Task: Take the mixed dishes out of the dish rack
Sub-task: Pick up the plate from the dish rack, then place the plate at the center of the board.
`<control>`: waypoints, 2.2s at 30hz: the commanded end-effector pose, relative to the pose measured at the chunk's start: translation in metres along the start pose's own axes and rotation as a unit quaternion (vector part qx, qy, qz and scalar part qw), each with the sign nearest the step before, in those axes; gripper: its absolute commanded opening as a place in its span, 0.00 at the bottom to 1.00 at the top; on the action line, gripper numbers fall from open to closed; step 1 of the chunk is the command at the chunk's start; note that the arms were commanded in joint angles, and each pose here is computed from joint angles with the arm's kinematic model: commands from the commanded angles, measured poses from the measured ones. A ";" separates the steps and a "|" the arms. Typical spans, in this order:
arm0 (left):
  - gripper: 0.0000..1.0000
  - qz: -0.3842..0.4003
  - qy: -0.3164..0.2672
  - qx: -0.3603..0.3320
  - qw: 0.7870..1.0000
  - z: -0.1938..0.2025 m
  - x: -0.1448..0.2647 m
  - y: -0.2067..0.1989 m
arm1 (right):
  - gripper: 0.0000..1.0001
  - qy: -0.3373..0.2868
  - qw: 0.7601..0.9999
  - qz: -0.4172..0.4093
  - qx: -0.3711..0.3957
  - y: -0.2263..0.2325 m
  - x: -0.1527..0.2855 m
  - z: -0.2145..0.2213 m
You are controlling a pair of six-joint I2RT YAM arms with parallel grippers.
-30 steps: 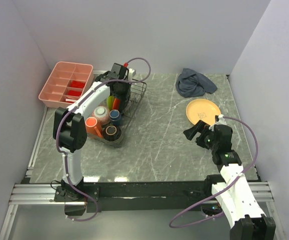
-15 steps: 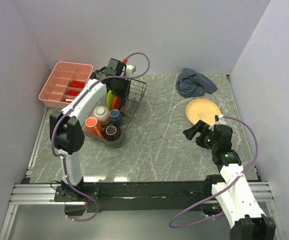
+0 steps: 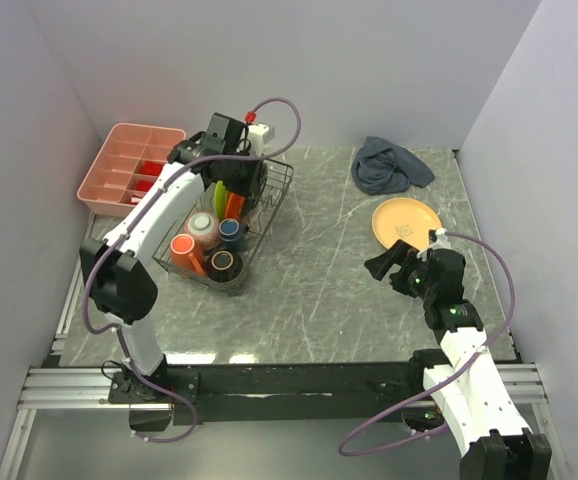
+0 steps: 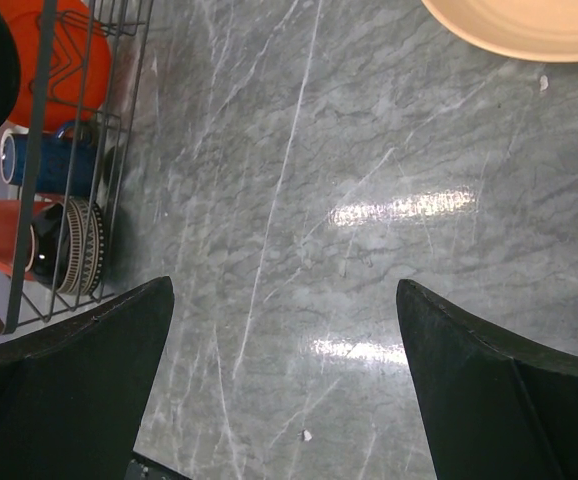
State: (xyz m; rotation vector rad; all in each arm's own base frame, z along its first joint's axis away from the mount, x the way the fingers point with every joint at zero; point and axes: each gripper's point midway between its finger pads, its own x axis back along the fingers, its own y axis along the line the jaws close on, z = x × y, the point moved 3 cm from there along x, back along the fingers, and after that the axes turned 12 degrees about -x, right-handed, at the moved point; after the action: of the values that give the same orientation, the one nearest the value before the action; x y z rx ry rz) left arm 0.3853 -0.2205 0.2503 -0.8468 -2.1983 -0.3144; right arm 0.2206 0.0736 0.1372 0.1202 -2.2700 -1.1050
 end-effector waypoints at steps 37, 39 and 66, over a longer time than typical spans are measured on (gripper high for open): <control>0.02 -0.132 -0.197 -0.513 0.825 0.046 -0.005 -0.230 | 0.99 0.070 0.992 -0.096 -0.035 0.101 0.018 -0.035; 0.01 -0.133 -0.204 -0.521 0.818 0.045 -0.006 -0.238 | 0.97 0.084 0.992 -0.089 -0.041 0.099 0.014 -0.030; 0.23 -0.138 -0.187 -0.529 0.816 0.063 -0.042 -0.253 | 0.07 0.181 0.982 0.000 -0.046 0.073 -0.032 0.012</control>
State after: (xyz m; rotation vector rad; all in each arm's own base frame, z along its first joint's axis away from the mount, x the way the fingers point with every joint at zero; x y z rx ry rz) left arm 0.2009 -0.3964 0.1557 -1.2623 -2.2565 -1.8477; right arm 0.2456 0.1386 0.1567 0.2041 -1.8228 -1.1247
